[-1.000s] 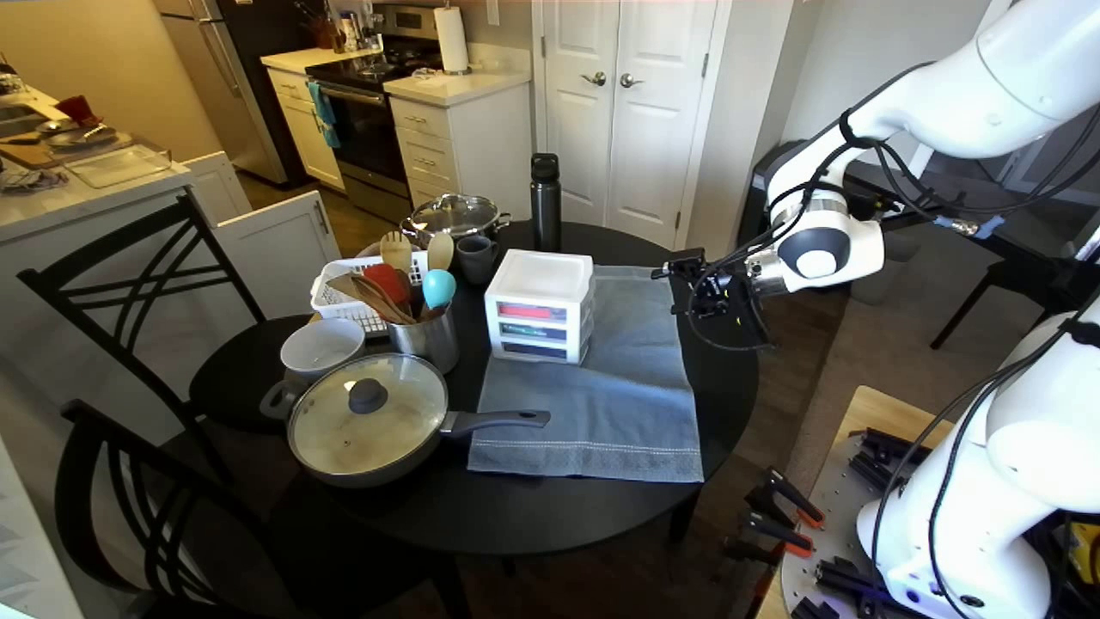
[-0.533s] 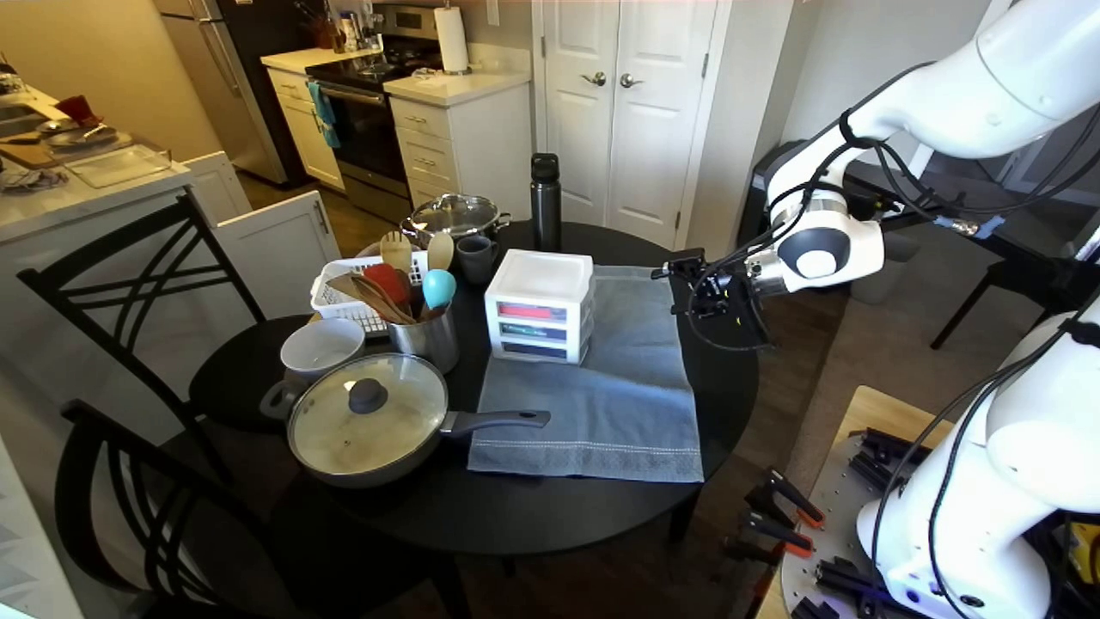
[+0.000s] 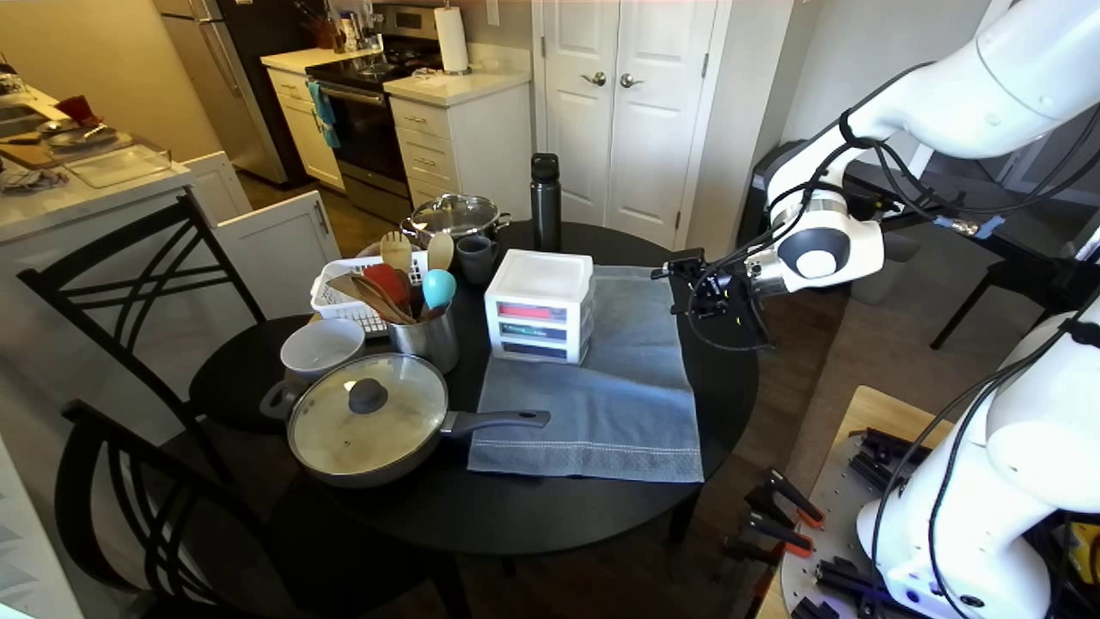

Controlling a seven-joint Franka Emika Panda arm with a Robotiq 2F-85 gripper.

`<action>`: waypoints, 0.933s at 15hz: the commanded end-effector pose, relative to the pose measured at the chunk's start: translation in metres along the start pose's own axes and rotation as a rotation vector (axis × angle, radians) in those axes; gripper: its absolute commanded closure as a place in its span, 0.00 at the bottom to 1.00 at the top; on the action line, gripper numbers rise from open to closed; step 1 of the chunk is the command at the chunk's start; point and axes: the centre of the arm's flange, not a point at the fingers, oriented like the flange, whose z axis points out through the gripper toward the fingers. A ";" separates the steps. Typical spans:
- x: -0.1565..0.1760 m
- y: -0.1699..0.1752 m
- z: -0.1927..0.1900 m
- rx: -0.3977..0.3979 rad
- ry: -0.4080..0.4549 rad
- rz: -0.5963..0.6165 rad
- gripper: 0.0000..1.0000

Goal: Pull out a drawer from the miniature cabinet

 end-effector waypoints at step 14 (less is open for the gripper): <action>-0.023 0.046 0.031 0.103 0.022 0.174 0.00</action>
